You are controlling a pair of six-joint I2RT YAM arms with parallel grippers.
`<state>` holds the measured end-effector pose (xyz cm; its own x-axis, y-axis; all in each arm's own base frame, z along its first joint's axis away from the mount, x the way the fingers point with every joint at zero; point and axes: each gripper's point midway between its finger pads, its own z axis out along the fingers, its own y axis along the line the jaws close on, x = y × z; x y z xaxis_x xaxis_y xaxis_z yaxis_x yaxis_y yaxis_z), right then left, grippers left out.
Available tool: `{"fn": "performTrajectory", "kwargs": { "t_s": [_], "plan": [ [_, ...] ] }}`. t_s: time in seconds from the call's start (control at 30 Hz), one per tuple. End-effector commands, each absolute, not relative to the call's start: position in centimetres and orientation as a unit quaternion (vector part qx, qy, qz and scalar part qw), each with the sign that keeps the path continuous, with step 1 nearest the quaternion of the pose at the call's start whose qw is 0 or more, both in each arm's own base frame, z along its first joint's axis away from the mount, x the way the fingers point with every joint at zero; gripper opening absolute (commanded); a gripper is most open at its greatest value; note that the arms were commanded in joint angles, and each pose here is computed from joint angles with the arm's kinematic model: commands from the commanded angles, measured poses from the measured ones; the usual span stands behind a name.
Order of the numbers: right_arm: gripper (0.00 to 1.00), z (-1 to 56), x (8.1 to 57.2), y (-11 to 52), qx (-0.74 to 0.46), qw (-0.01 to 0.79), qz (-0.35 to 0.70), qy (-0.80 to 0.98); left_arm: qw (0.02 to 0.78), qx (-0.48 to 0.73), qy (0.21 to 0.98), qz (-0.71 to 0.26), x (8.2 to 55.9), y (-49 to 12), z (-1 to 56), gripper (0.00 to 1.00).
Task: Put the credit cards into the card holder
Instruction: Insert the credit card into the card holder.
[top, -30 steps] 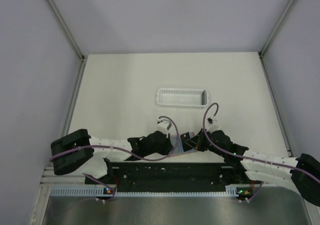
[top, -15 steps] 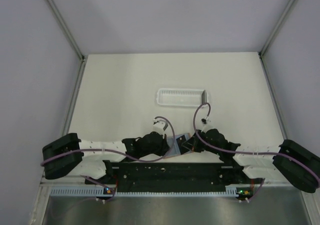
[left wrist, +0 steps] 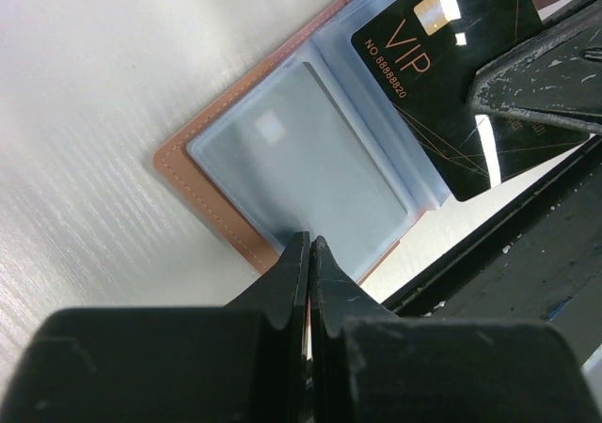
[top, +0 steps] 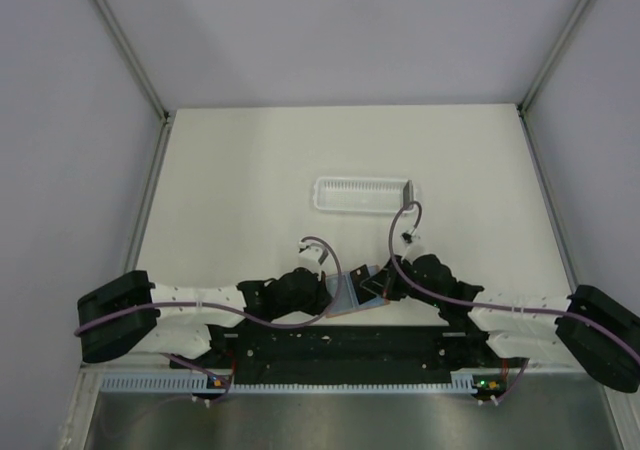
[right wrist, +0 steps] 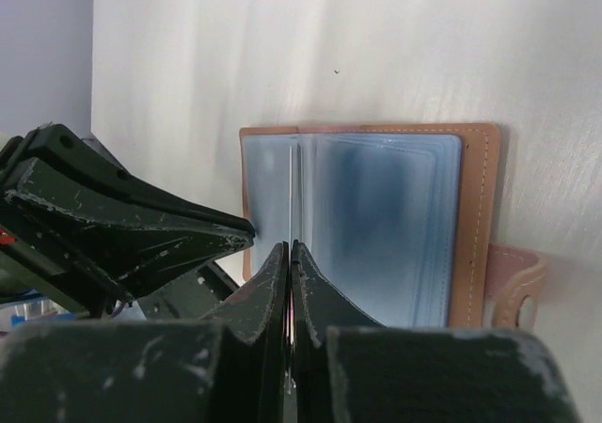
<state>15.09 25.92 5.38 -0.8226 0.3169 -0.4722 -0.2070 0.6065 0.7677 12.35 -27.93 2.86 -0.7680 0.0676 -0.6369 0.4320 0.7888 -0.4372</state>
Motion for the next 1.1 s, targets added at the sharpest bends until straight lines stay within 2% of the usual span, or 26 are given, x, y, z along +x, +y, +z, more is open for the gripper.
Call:
{"fn": "performTrajectory", "kwargs": {
  "t_s": [0.0,1.07],
  "plan": [
    [0.0,7.3,15.5,27.5,0.009,0.307,0.464,0.831,0.312,0.133,0.898,-0.28,12.4,-27.1,2.1,0.0],
    [0.0,5.3,13.9,29.5,-0.038,0.256,0.492,0.832,0.309,0.125,0.9,-0.279,12.3,-26.8,1.8,0.0]
  ]
}}
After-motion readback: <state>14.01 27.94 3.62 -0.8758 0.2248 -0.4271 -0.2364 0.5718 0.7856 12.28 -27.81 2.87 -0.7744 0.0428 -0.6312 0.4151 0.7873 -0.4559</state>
